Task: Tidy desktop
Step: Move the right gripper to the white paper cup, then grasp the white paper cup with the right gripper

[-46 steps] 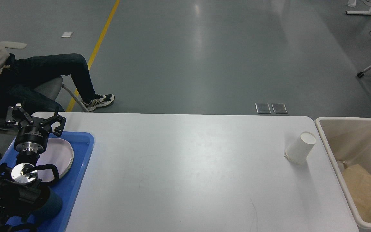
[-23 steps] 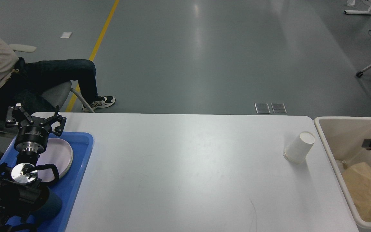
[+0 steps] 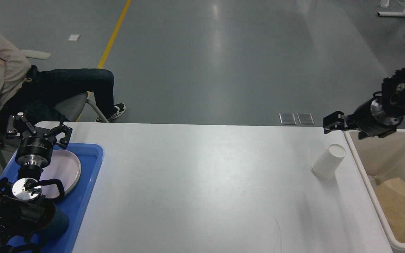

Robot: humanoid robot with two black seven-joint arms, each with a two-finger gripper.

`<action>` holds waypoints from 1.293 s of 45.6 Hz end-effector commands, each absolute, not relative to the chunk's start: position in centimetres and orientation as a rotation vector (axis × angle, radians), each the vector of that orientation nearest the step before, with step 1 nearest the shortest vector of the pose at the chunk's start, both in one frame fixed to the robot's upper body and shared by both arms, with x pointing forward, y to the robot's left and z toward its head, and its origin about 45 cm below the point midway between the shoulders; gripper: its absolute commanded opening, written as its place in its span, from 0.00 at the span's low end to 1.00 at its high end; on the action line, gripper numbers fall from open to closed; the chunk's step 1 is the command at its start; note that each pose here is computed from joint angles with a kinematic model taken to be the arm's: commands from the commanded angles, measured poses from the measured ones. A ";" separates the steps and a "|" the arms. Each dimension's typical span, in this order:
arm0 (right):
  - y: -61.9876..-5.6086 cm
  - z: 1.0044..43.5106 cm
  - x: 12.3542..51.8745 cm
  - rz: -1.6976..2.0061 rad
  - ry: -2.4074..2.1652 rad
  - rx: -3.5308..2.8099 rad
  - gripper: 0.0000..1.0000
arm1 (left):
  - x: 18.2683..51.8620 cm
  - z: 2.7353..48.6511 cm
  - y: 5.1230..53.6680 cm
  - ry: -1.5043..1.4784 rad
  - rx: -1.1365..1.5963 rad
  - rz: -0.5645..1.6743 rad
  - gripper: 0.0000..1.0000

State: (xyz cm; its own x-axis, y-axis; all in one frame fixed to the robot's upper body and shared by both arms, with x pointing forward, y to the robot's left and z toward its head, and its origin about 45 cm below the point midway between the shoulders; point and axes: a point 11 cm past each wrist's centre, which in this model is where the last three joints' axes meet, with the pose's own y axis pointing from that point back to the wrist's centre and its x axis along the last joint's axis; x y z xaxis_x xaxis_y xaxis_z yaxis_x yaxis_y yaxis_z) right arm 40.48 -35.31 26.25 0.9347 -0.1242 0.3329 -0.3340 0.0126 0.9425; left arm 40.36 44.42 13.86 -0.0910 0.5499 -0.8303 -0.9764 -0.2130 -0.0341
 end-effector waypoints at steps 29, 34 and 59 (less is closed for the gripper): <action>-40.6 14.0 41.1 0.263 -0.504 1.322 1.00 | 40.4 13.9 44.4 0.668 -0.888 1.606 0.96; -40.9 13.5 40.7 0.252 -0.500 1.318 1.00 | 40.4 13.9 44.4 0.668 -0.888 1.606 0.96; -40.6 11.7 39.8 0.280 -0.545 1.325 0.18 | 40.4 13.9 44.4 0.668 -0.887 1.607 0.96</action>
State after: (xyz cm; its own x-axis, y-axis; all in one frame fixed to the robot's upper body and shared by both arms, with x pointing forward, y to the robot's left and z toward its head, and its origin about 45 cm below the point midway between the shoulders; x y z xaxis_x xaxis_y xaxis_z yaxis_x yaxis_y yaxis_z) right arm 39.89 -40.60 11.76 0.8430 -0.1120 0.5262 -0.4921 0.2344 0.8384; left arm 40.37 44.40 13.88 -0.0894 0.5498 -0.8305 -0.9766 -0.2122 -0.0353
